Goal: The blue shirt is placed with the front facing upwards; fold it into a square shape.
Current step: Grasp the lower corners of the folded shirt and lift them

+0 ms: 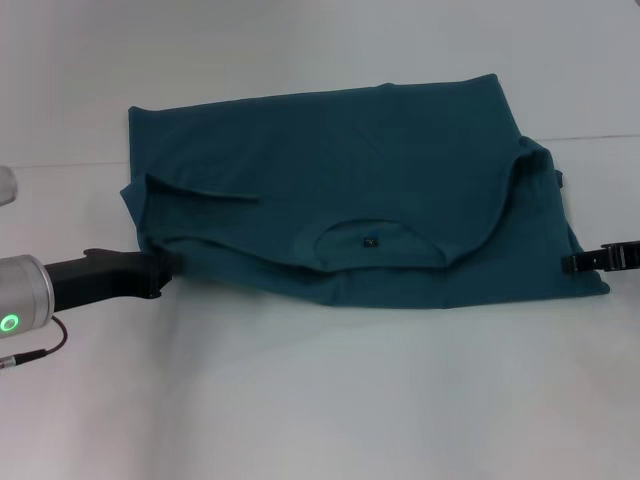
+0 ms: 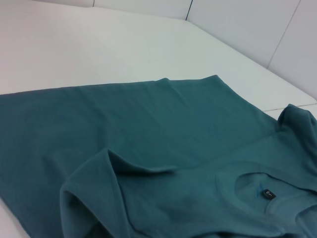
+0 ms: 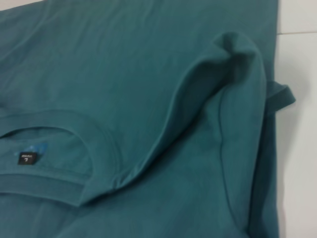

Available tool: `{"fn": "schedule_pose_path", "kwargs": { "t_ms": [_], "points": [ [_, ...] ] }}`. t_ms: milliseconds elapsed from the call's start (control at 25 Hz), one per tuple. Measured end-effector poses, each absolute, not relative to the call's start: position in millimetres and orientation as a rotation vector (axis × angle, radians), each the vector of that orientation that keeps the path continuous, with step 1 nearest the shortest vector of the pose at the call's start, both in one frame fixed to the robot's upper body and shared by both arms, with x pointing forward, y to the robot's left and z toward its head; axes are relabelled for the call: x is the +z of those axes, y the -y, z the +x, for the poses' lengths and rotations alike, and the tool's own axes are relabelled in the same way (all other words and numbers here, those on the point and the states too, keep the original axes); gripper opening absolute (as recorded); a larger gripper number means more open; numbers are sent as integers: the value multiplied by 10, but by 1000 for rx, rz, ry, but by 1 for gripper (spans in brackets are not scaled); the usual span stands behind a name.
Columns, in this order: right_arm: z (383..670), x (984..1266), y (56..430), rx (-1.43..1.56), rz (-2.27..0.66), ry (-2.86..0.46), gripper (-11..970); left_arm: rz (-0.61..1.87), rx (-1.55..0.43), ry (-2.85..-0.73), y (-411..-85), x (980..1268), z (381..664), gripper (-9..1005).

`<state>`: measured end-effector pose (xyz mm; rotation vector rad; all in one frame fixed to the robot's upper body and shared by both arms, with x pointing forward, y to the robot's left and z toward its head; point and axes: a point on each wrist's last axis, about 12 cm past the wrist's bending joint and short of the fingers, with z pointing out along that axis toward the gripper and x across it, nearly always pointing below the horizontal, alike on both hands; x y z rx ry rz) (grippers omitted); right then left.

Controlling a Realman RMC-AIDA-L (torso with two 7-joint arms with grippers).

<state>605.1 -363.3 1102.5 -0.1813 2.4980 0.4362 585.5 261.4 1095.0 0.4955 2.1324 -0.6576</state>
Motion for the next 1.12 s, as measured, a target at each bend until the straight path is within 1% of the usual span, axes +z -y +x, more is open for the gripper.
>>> {"fn": "schedule_pose_path", "kwargs": {
  "t_ms": [80, 200, 840, 1040, 1120],
  "points": [
    [6045, 11010, 3649, 427, -172, -2497, 572, 497, -657, -2131, -2613, 10955, 5860, 19],
    [6034, 10967, 3664, 421, -156, -2504, 641, 499, -657, -2130, -2607, 10960, 5867, 19],
    [6092, 10853, 3586, 373, -182, -2555, 634, 506, -645, -2138, -2614, 10951, 5865, 20],
    [6097, 10860, 3583, 366, -196, -2558, 525, 507, -646, -2138, -2613, 10951, 5864, 20],
    [6094, 10859, 3584, 364, -204, -2558, 438, 507, -646, -2138, -2613, 10951, 5864, 20]
  ]
}}
